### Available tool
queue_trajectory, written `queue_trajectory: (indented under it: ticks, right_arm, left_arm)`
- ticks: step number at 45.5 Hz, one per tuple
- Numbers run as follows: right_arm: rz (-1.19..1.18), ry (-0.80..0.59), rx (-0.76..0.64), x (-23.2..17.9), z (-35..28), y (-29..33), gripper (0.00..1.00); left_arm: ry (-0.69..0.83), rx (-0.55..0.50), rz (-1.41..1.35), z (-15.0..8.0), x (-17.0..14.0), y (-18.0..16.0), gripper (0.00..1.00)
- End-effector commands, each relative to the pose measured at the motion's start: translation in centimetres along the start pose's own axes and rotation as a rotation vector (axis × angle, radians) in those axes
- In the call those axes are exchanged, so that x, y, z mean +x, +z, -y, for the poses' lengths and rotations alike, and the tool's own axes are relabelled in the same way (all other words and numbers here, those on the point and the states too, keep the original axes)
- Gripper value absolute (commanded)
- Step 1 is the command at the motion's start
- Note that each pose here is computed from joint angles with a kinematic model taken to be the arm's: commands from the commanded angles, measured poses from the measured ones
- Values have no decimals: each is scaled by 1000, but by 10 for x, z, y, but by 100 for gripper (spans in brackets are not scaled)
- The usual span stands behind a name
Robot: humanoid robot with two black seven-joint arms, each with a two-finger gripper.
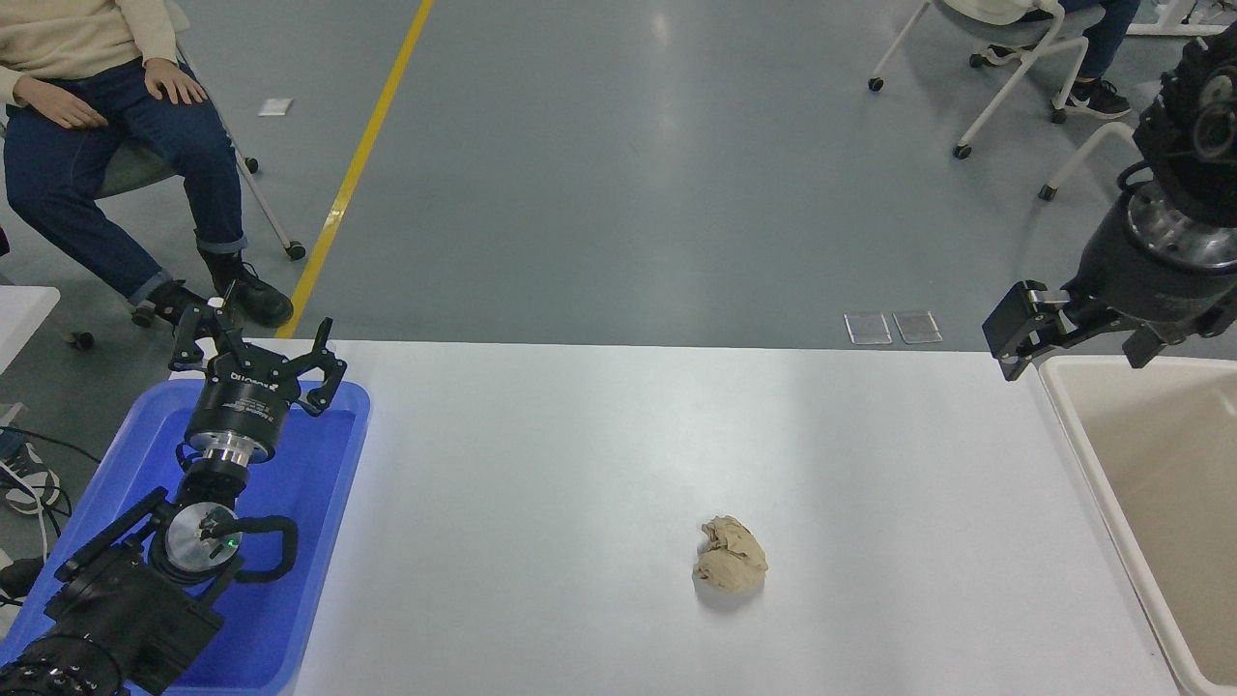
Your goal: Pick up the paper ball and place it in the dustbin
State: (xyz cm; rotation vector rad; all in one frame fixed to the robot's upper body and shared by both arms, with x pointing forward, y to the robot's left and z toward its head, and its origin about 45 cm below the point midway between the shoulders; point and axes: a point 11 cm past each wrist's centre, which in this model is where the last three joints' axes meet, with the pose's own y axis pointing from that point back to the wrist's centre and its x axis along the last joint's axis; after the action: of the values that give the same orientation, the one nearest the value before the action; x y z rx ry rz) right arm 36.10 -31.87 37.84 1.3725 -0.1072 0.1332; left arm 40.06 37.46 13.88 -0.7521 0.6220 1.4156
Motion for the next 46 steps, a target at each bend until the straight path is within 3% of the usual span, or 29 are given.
queue_trajectory:
  ticks: [1, 29, 38, 46]
  right_arm:
    - [-4, -4, 5, 0, 1, -2, 100]
    - [-102, -61, 186, -5, 30, -71, 100]
    - [-84, 115, 198, 8, 63, -87, 100]
    - [-111, 145, 265, 7, 82, -117, 100]
  left_arm:
    - [0, 0, 0, 0, 0, 0, 100]
    - [1, 0, -1, 0, 0, 0, 100]
    - [-1, 1, 0, 0, 0, 0, 100]
    - [-1, 0, 0, 0, 0, 0, 100]
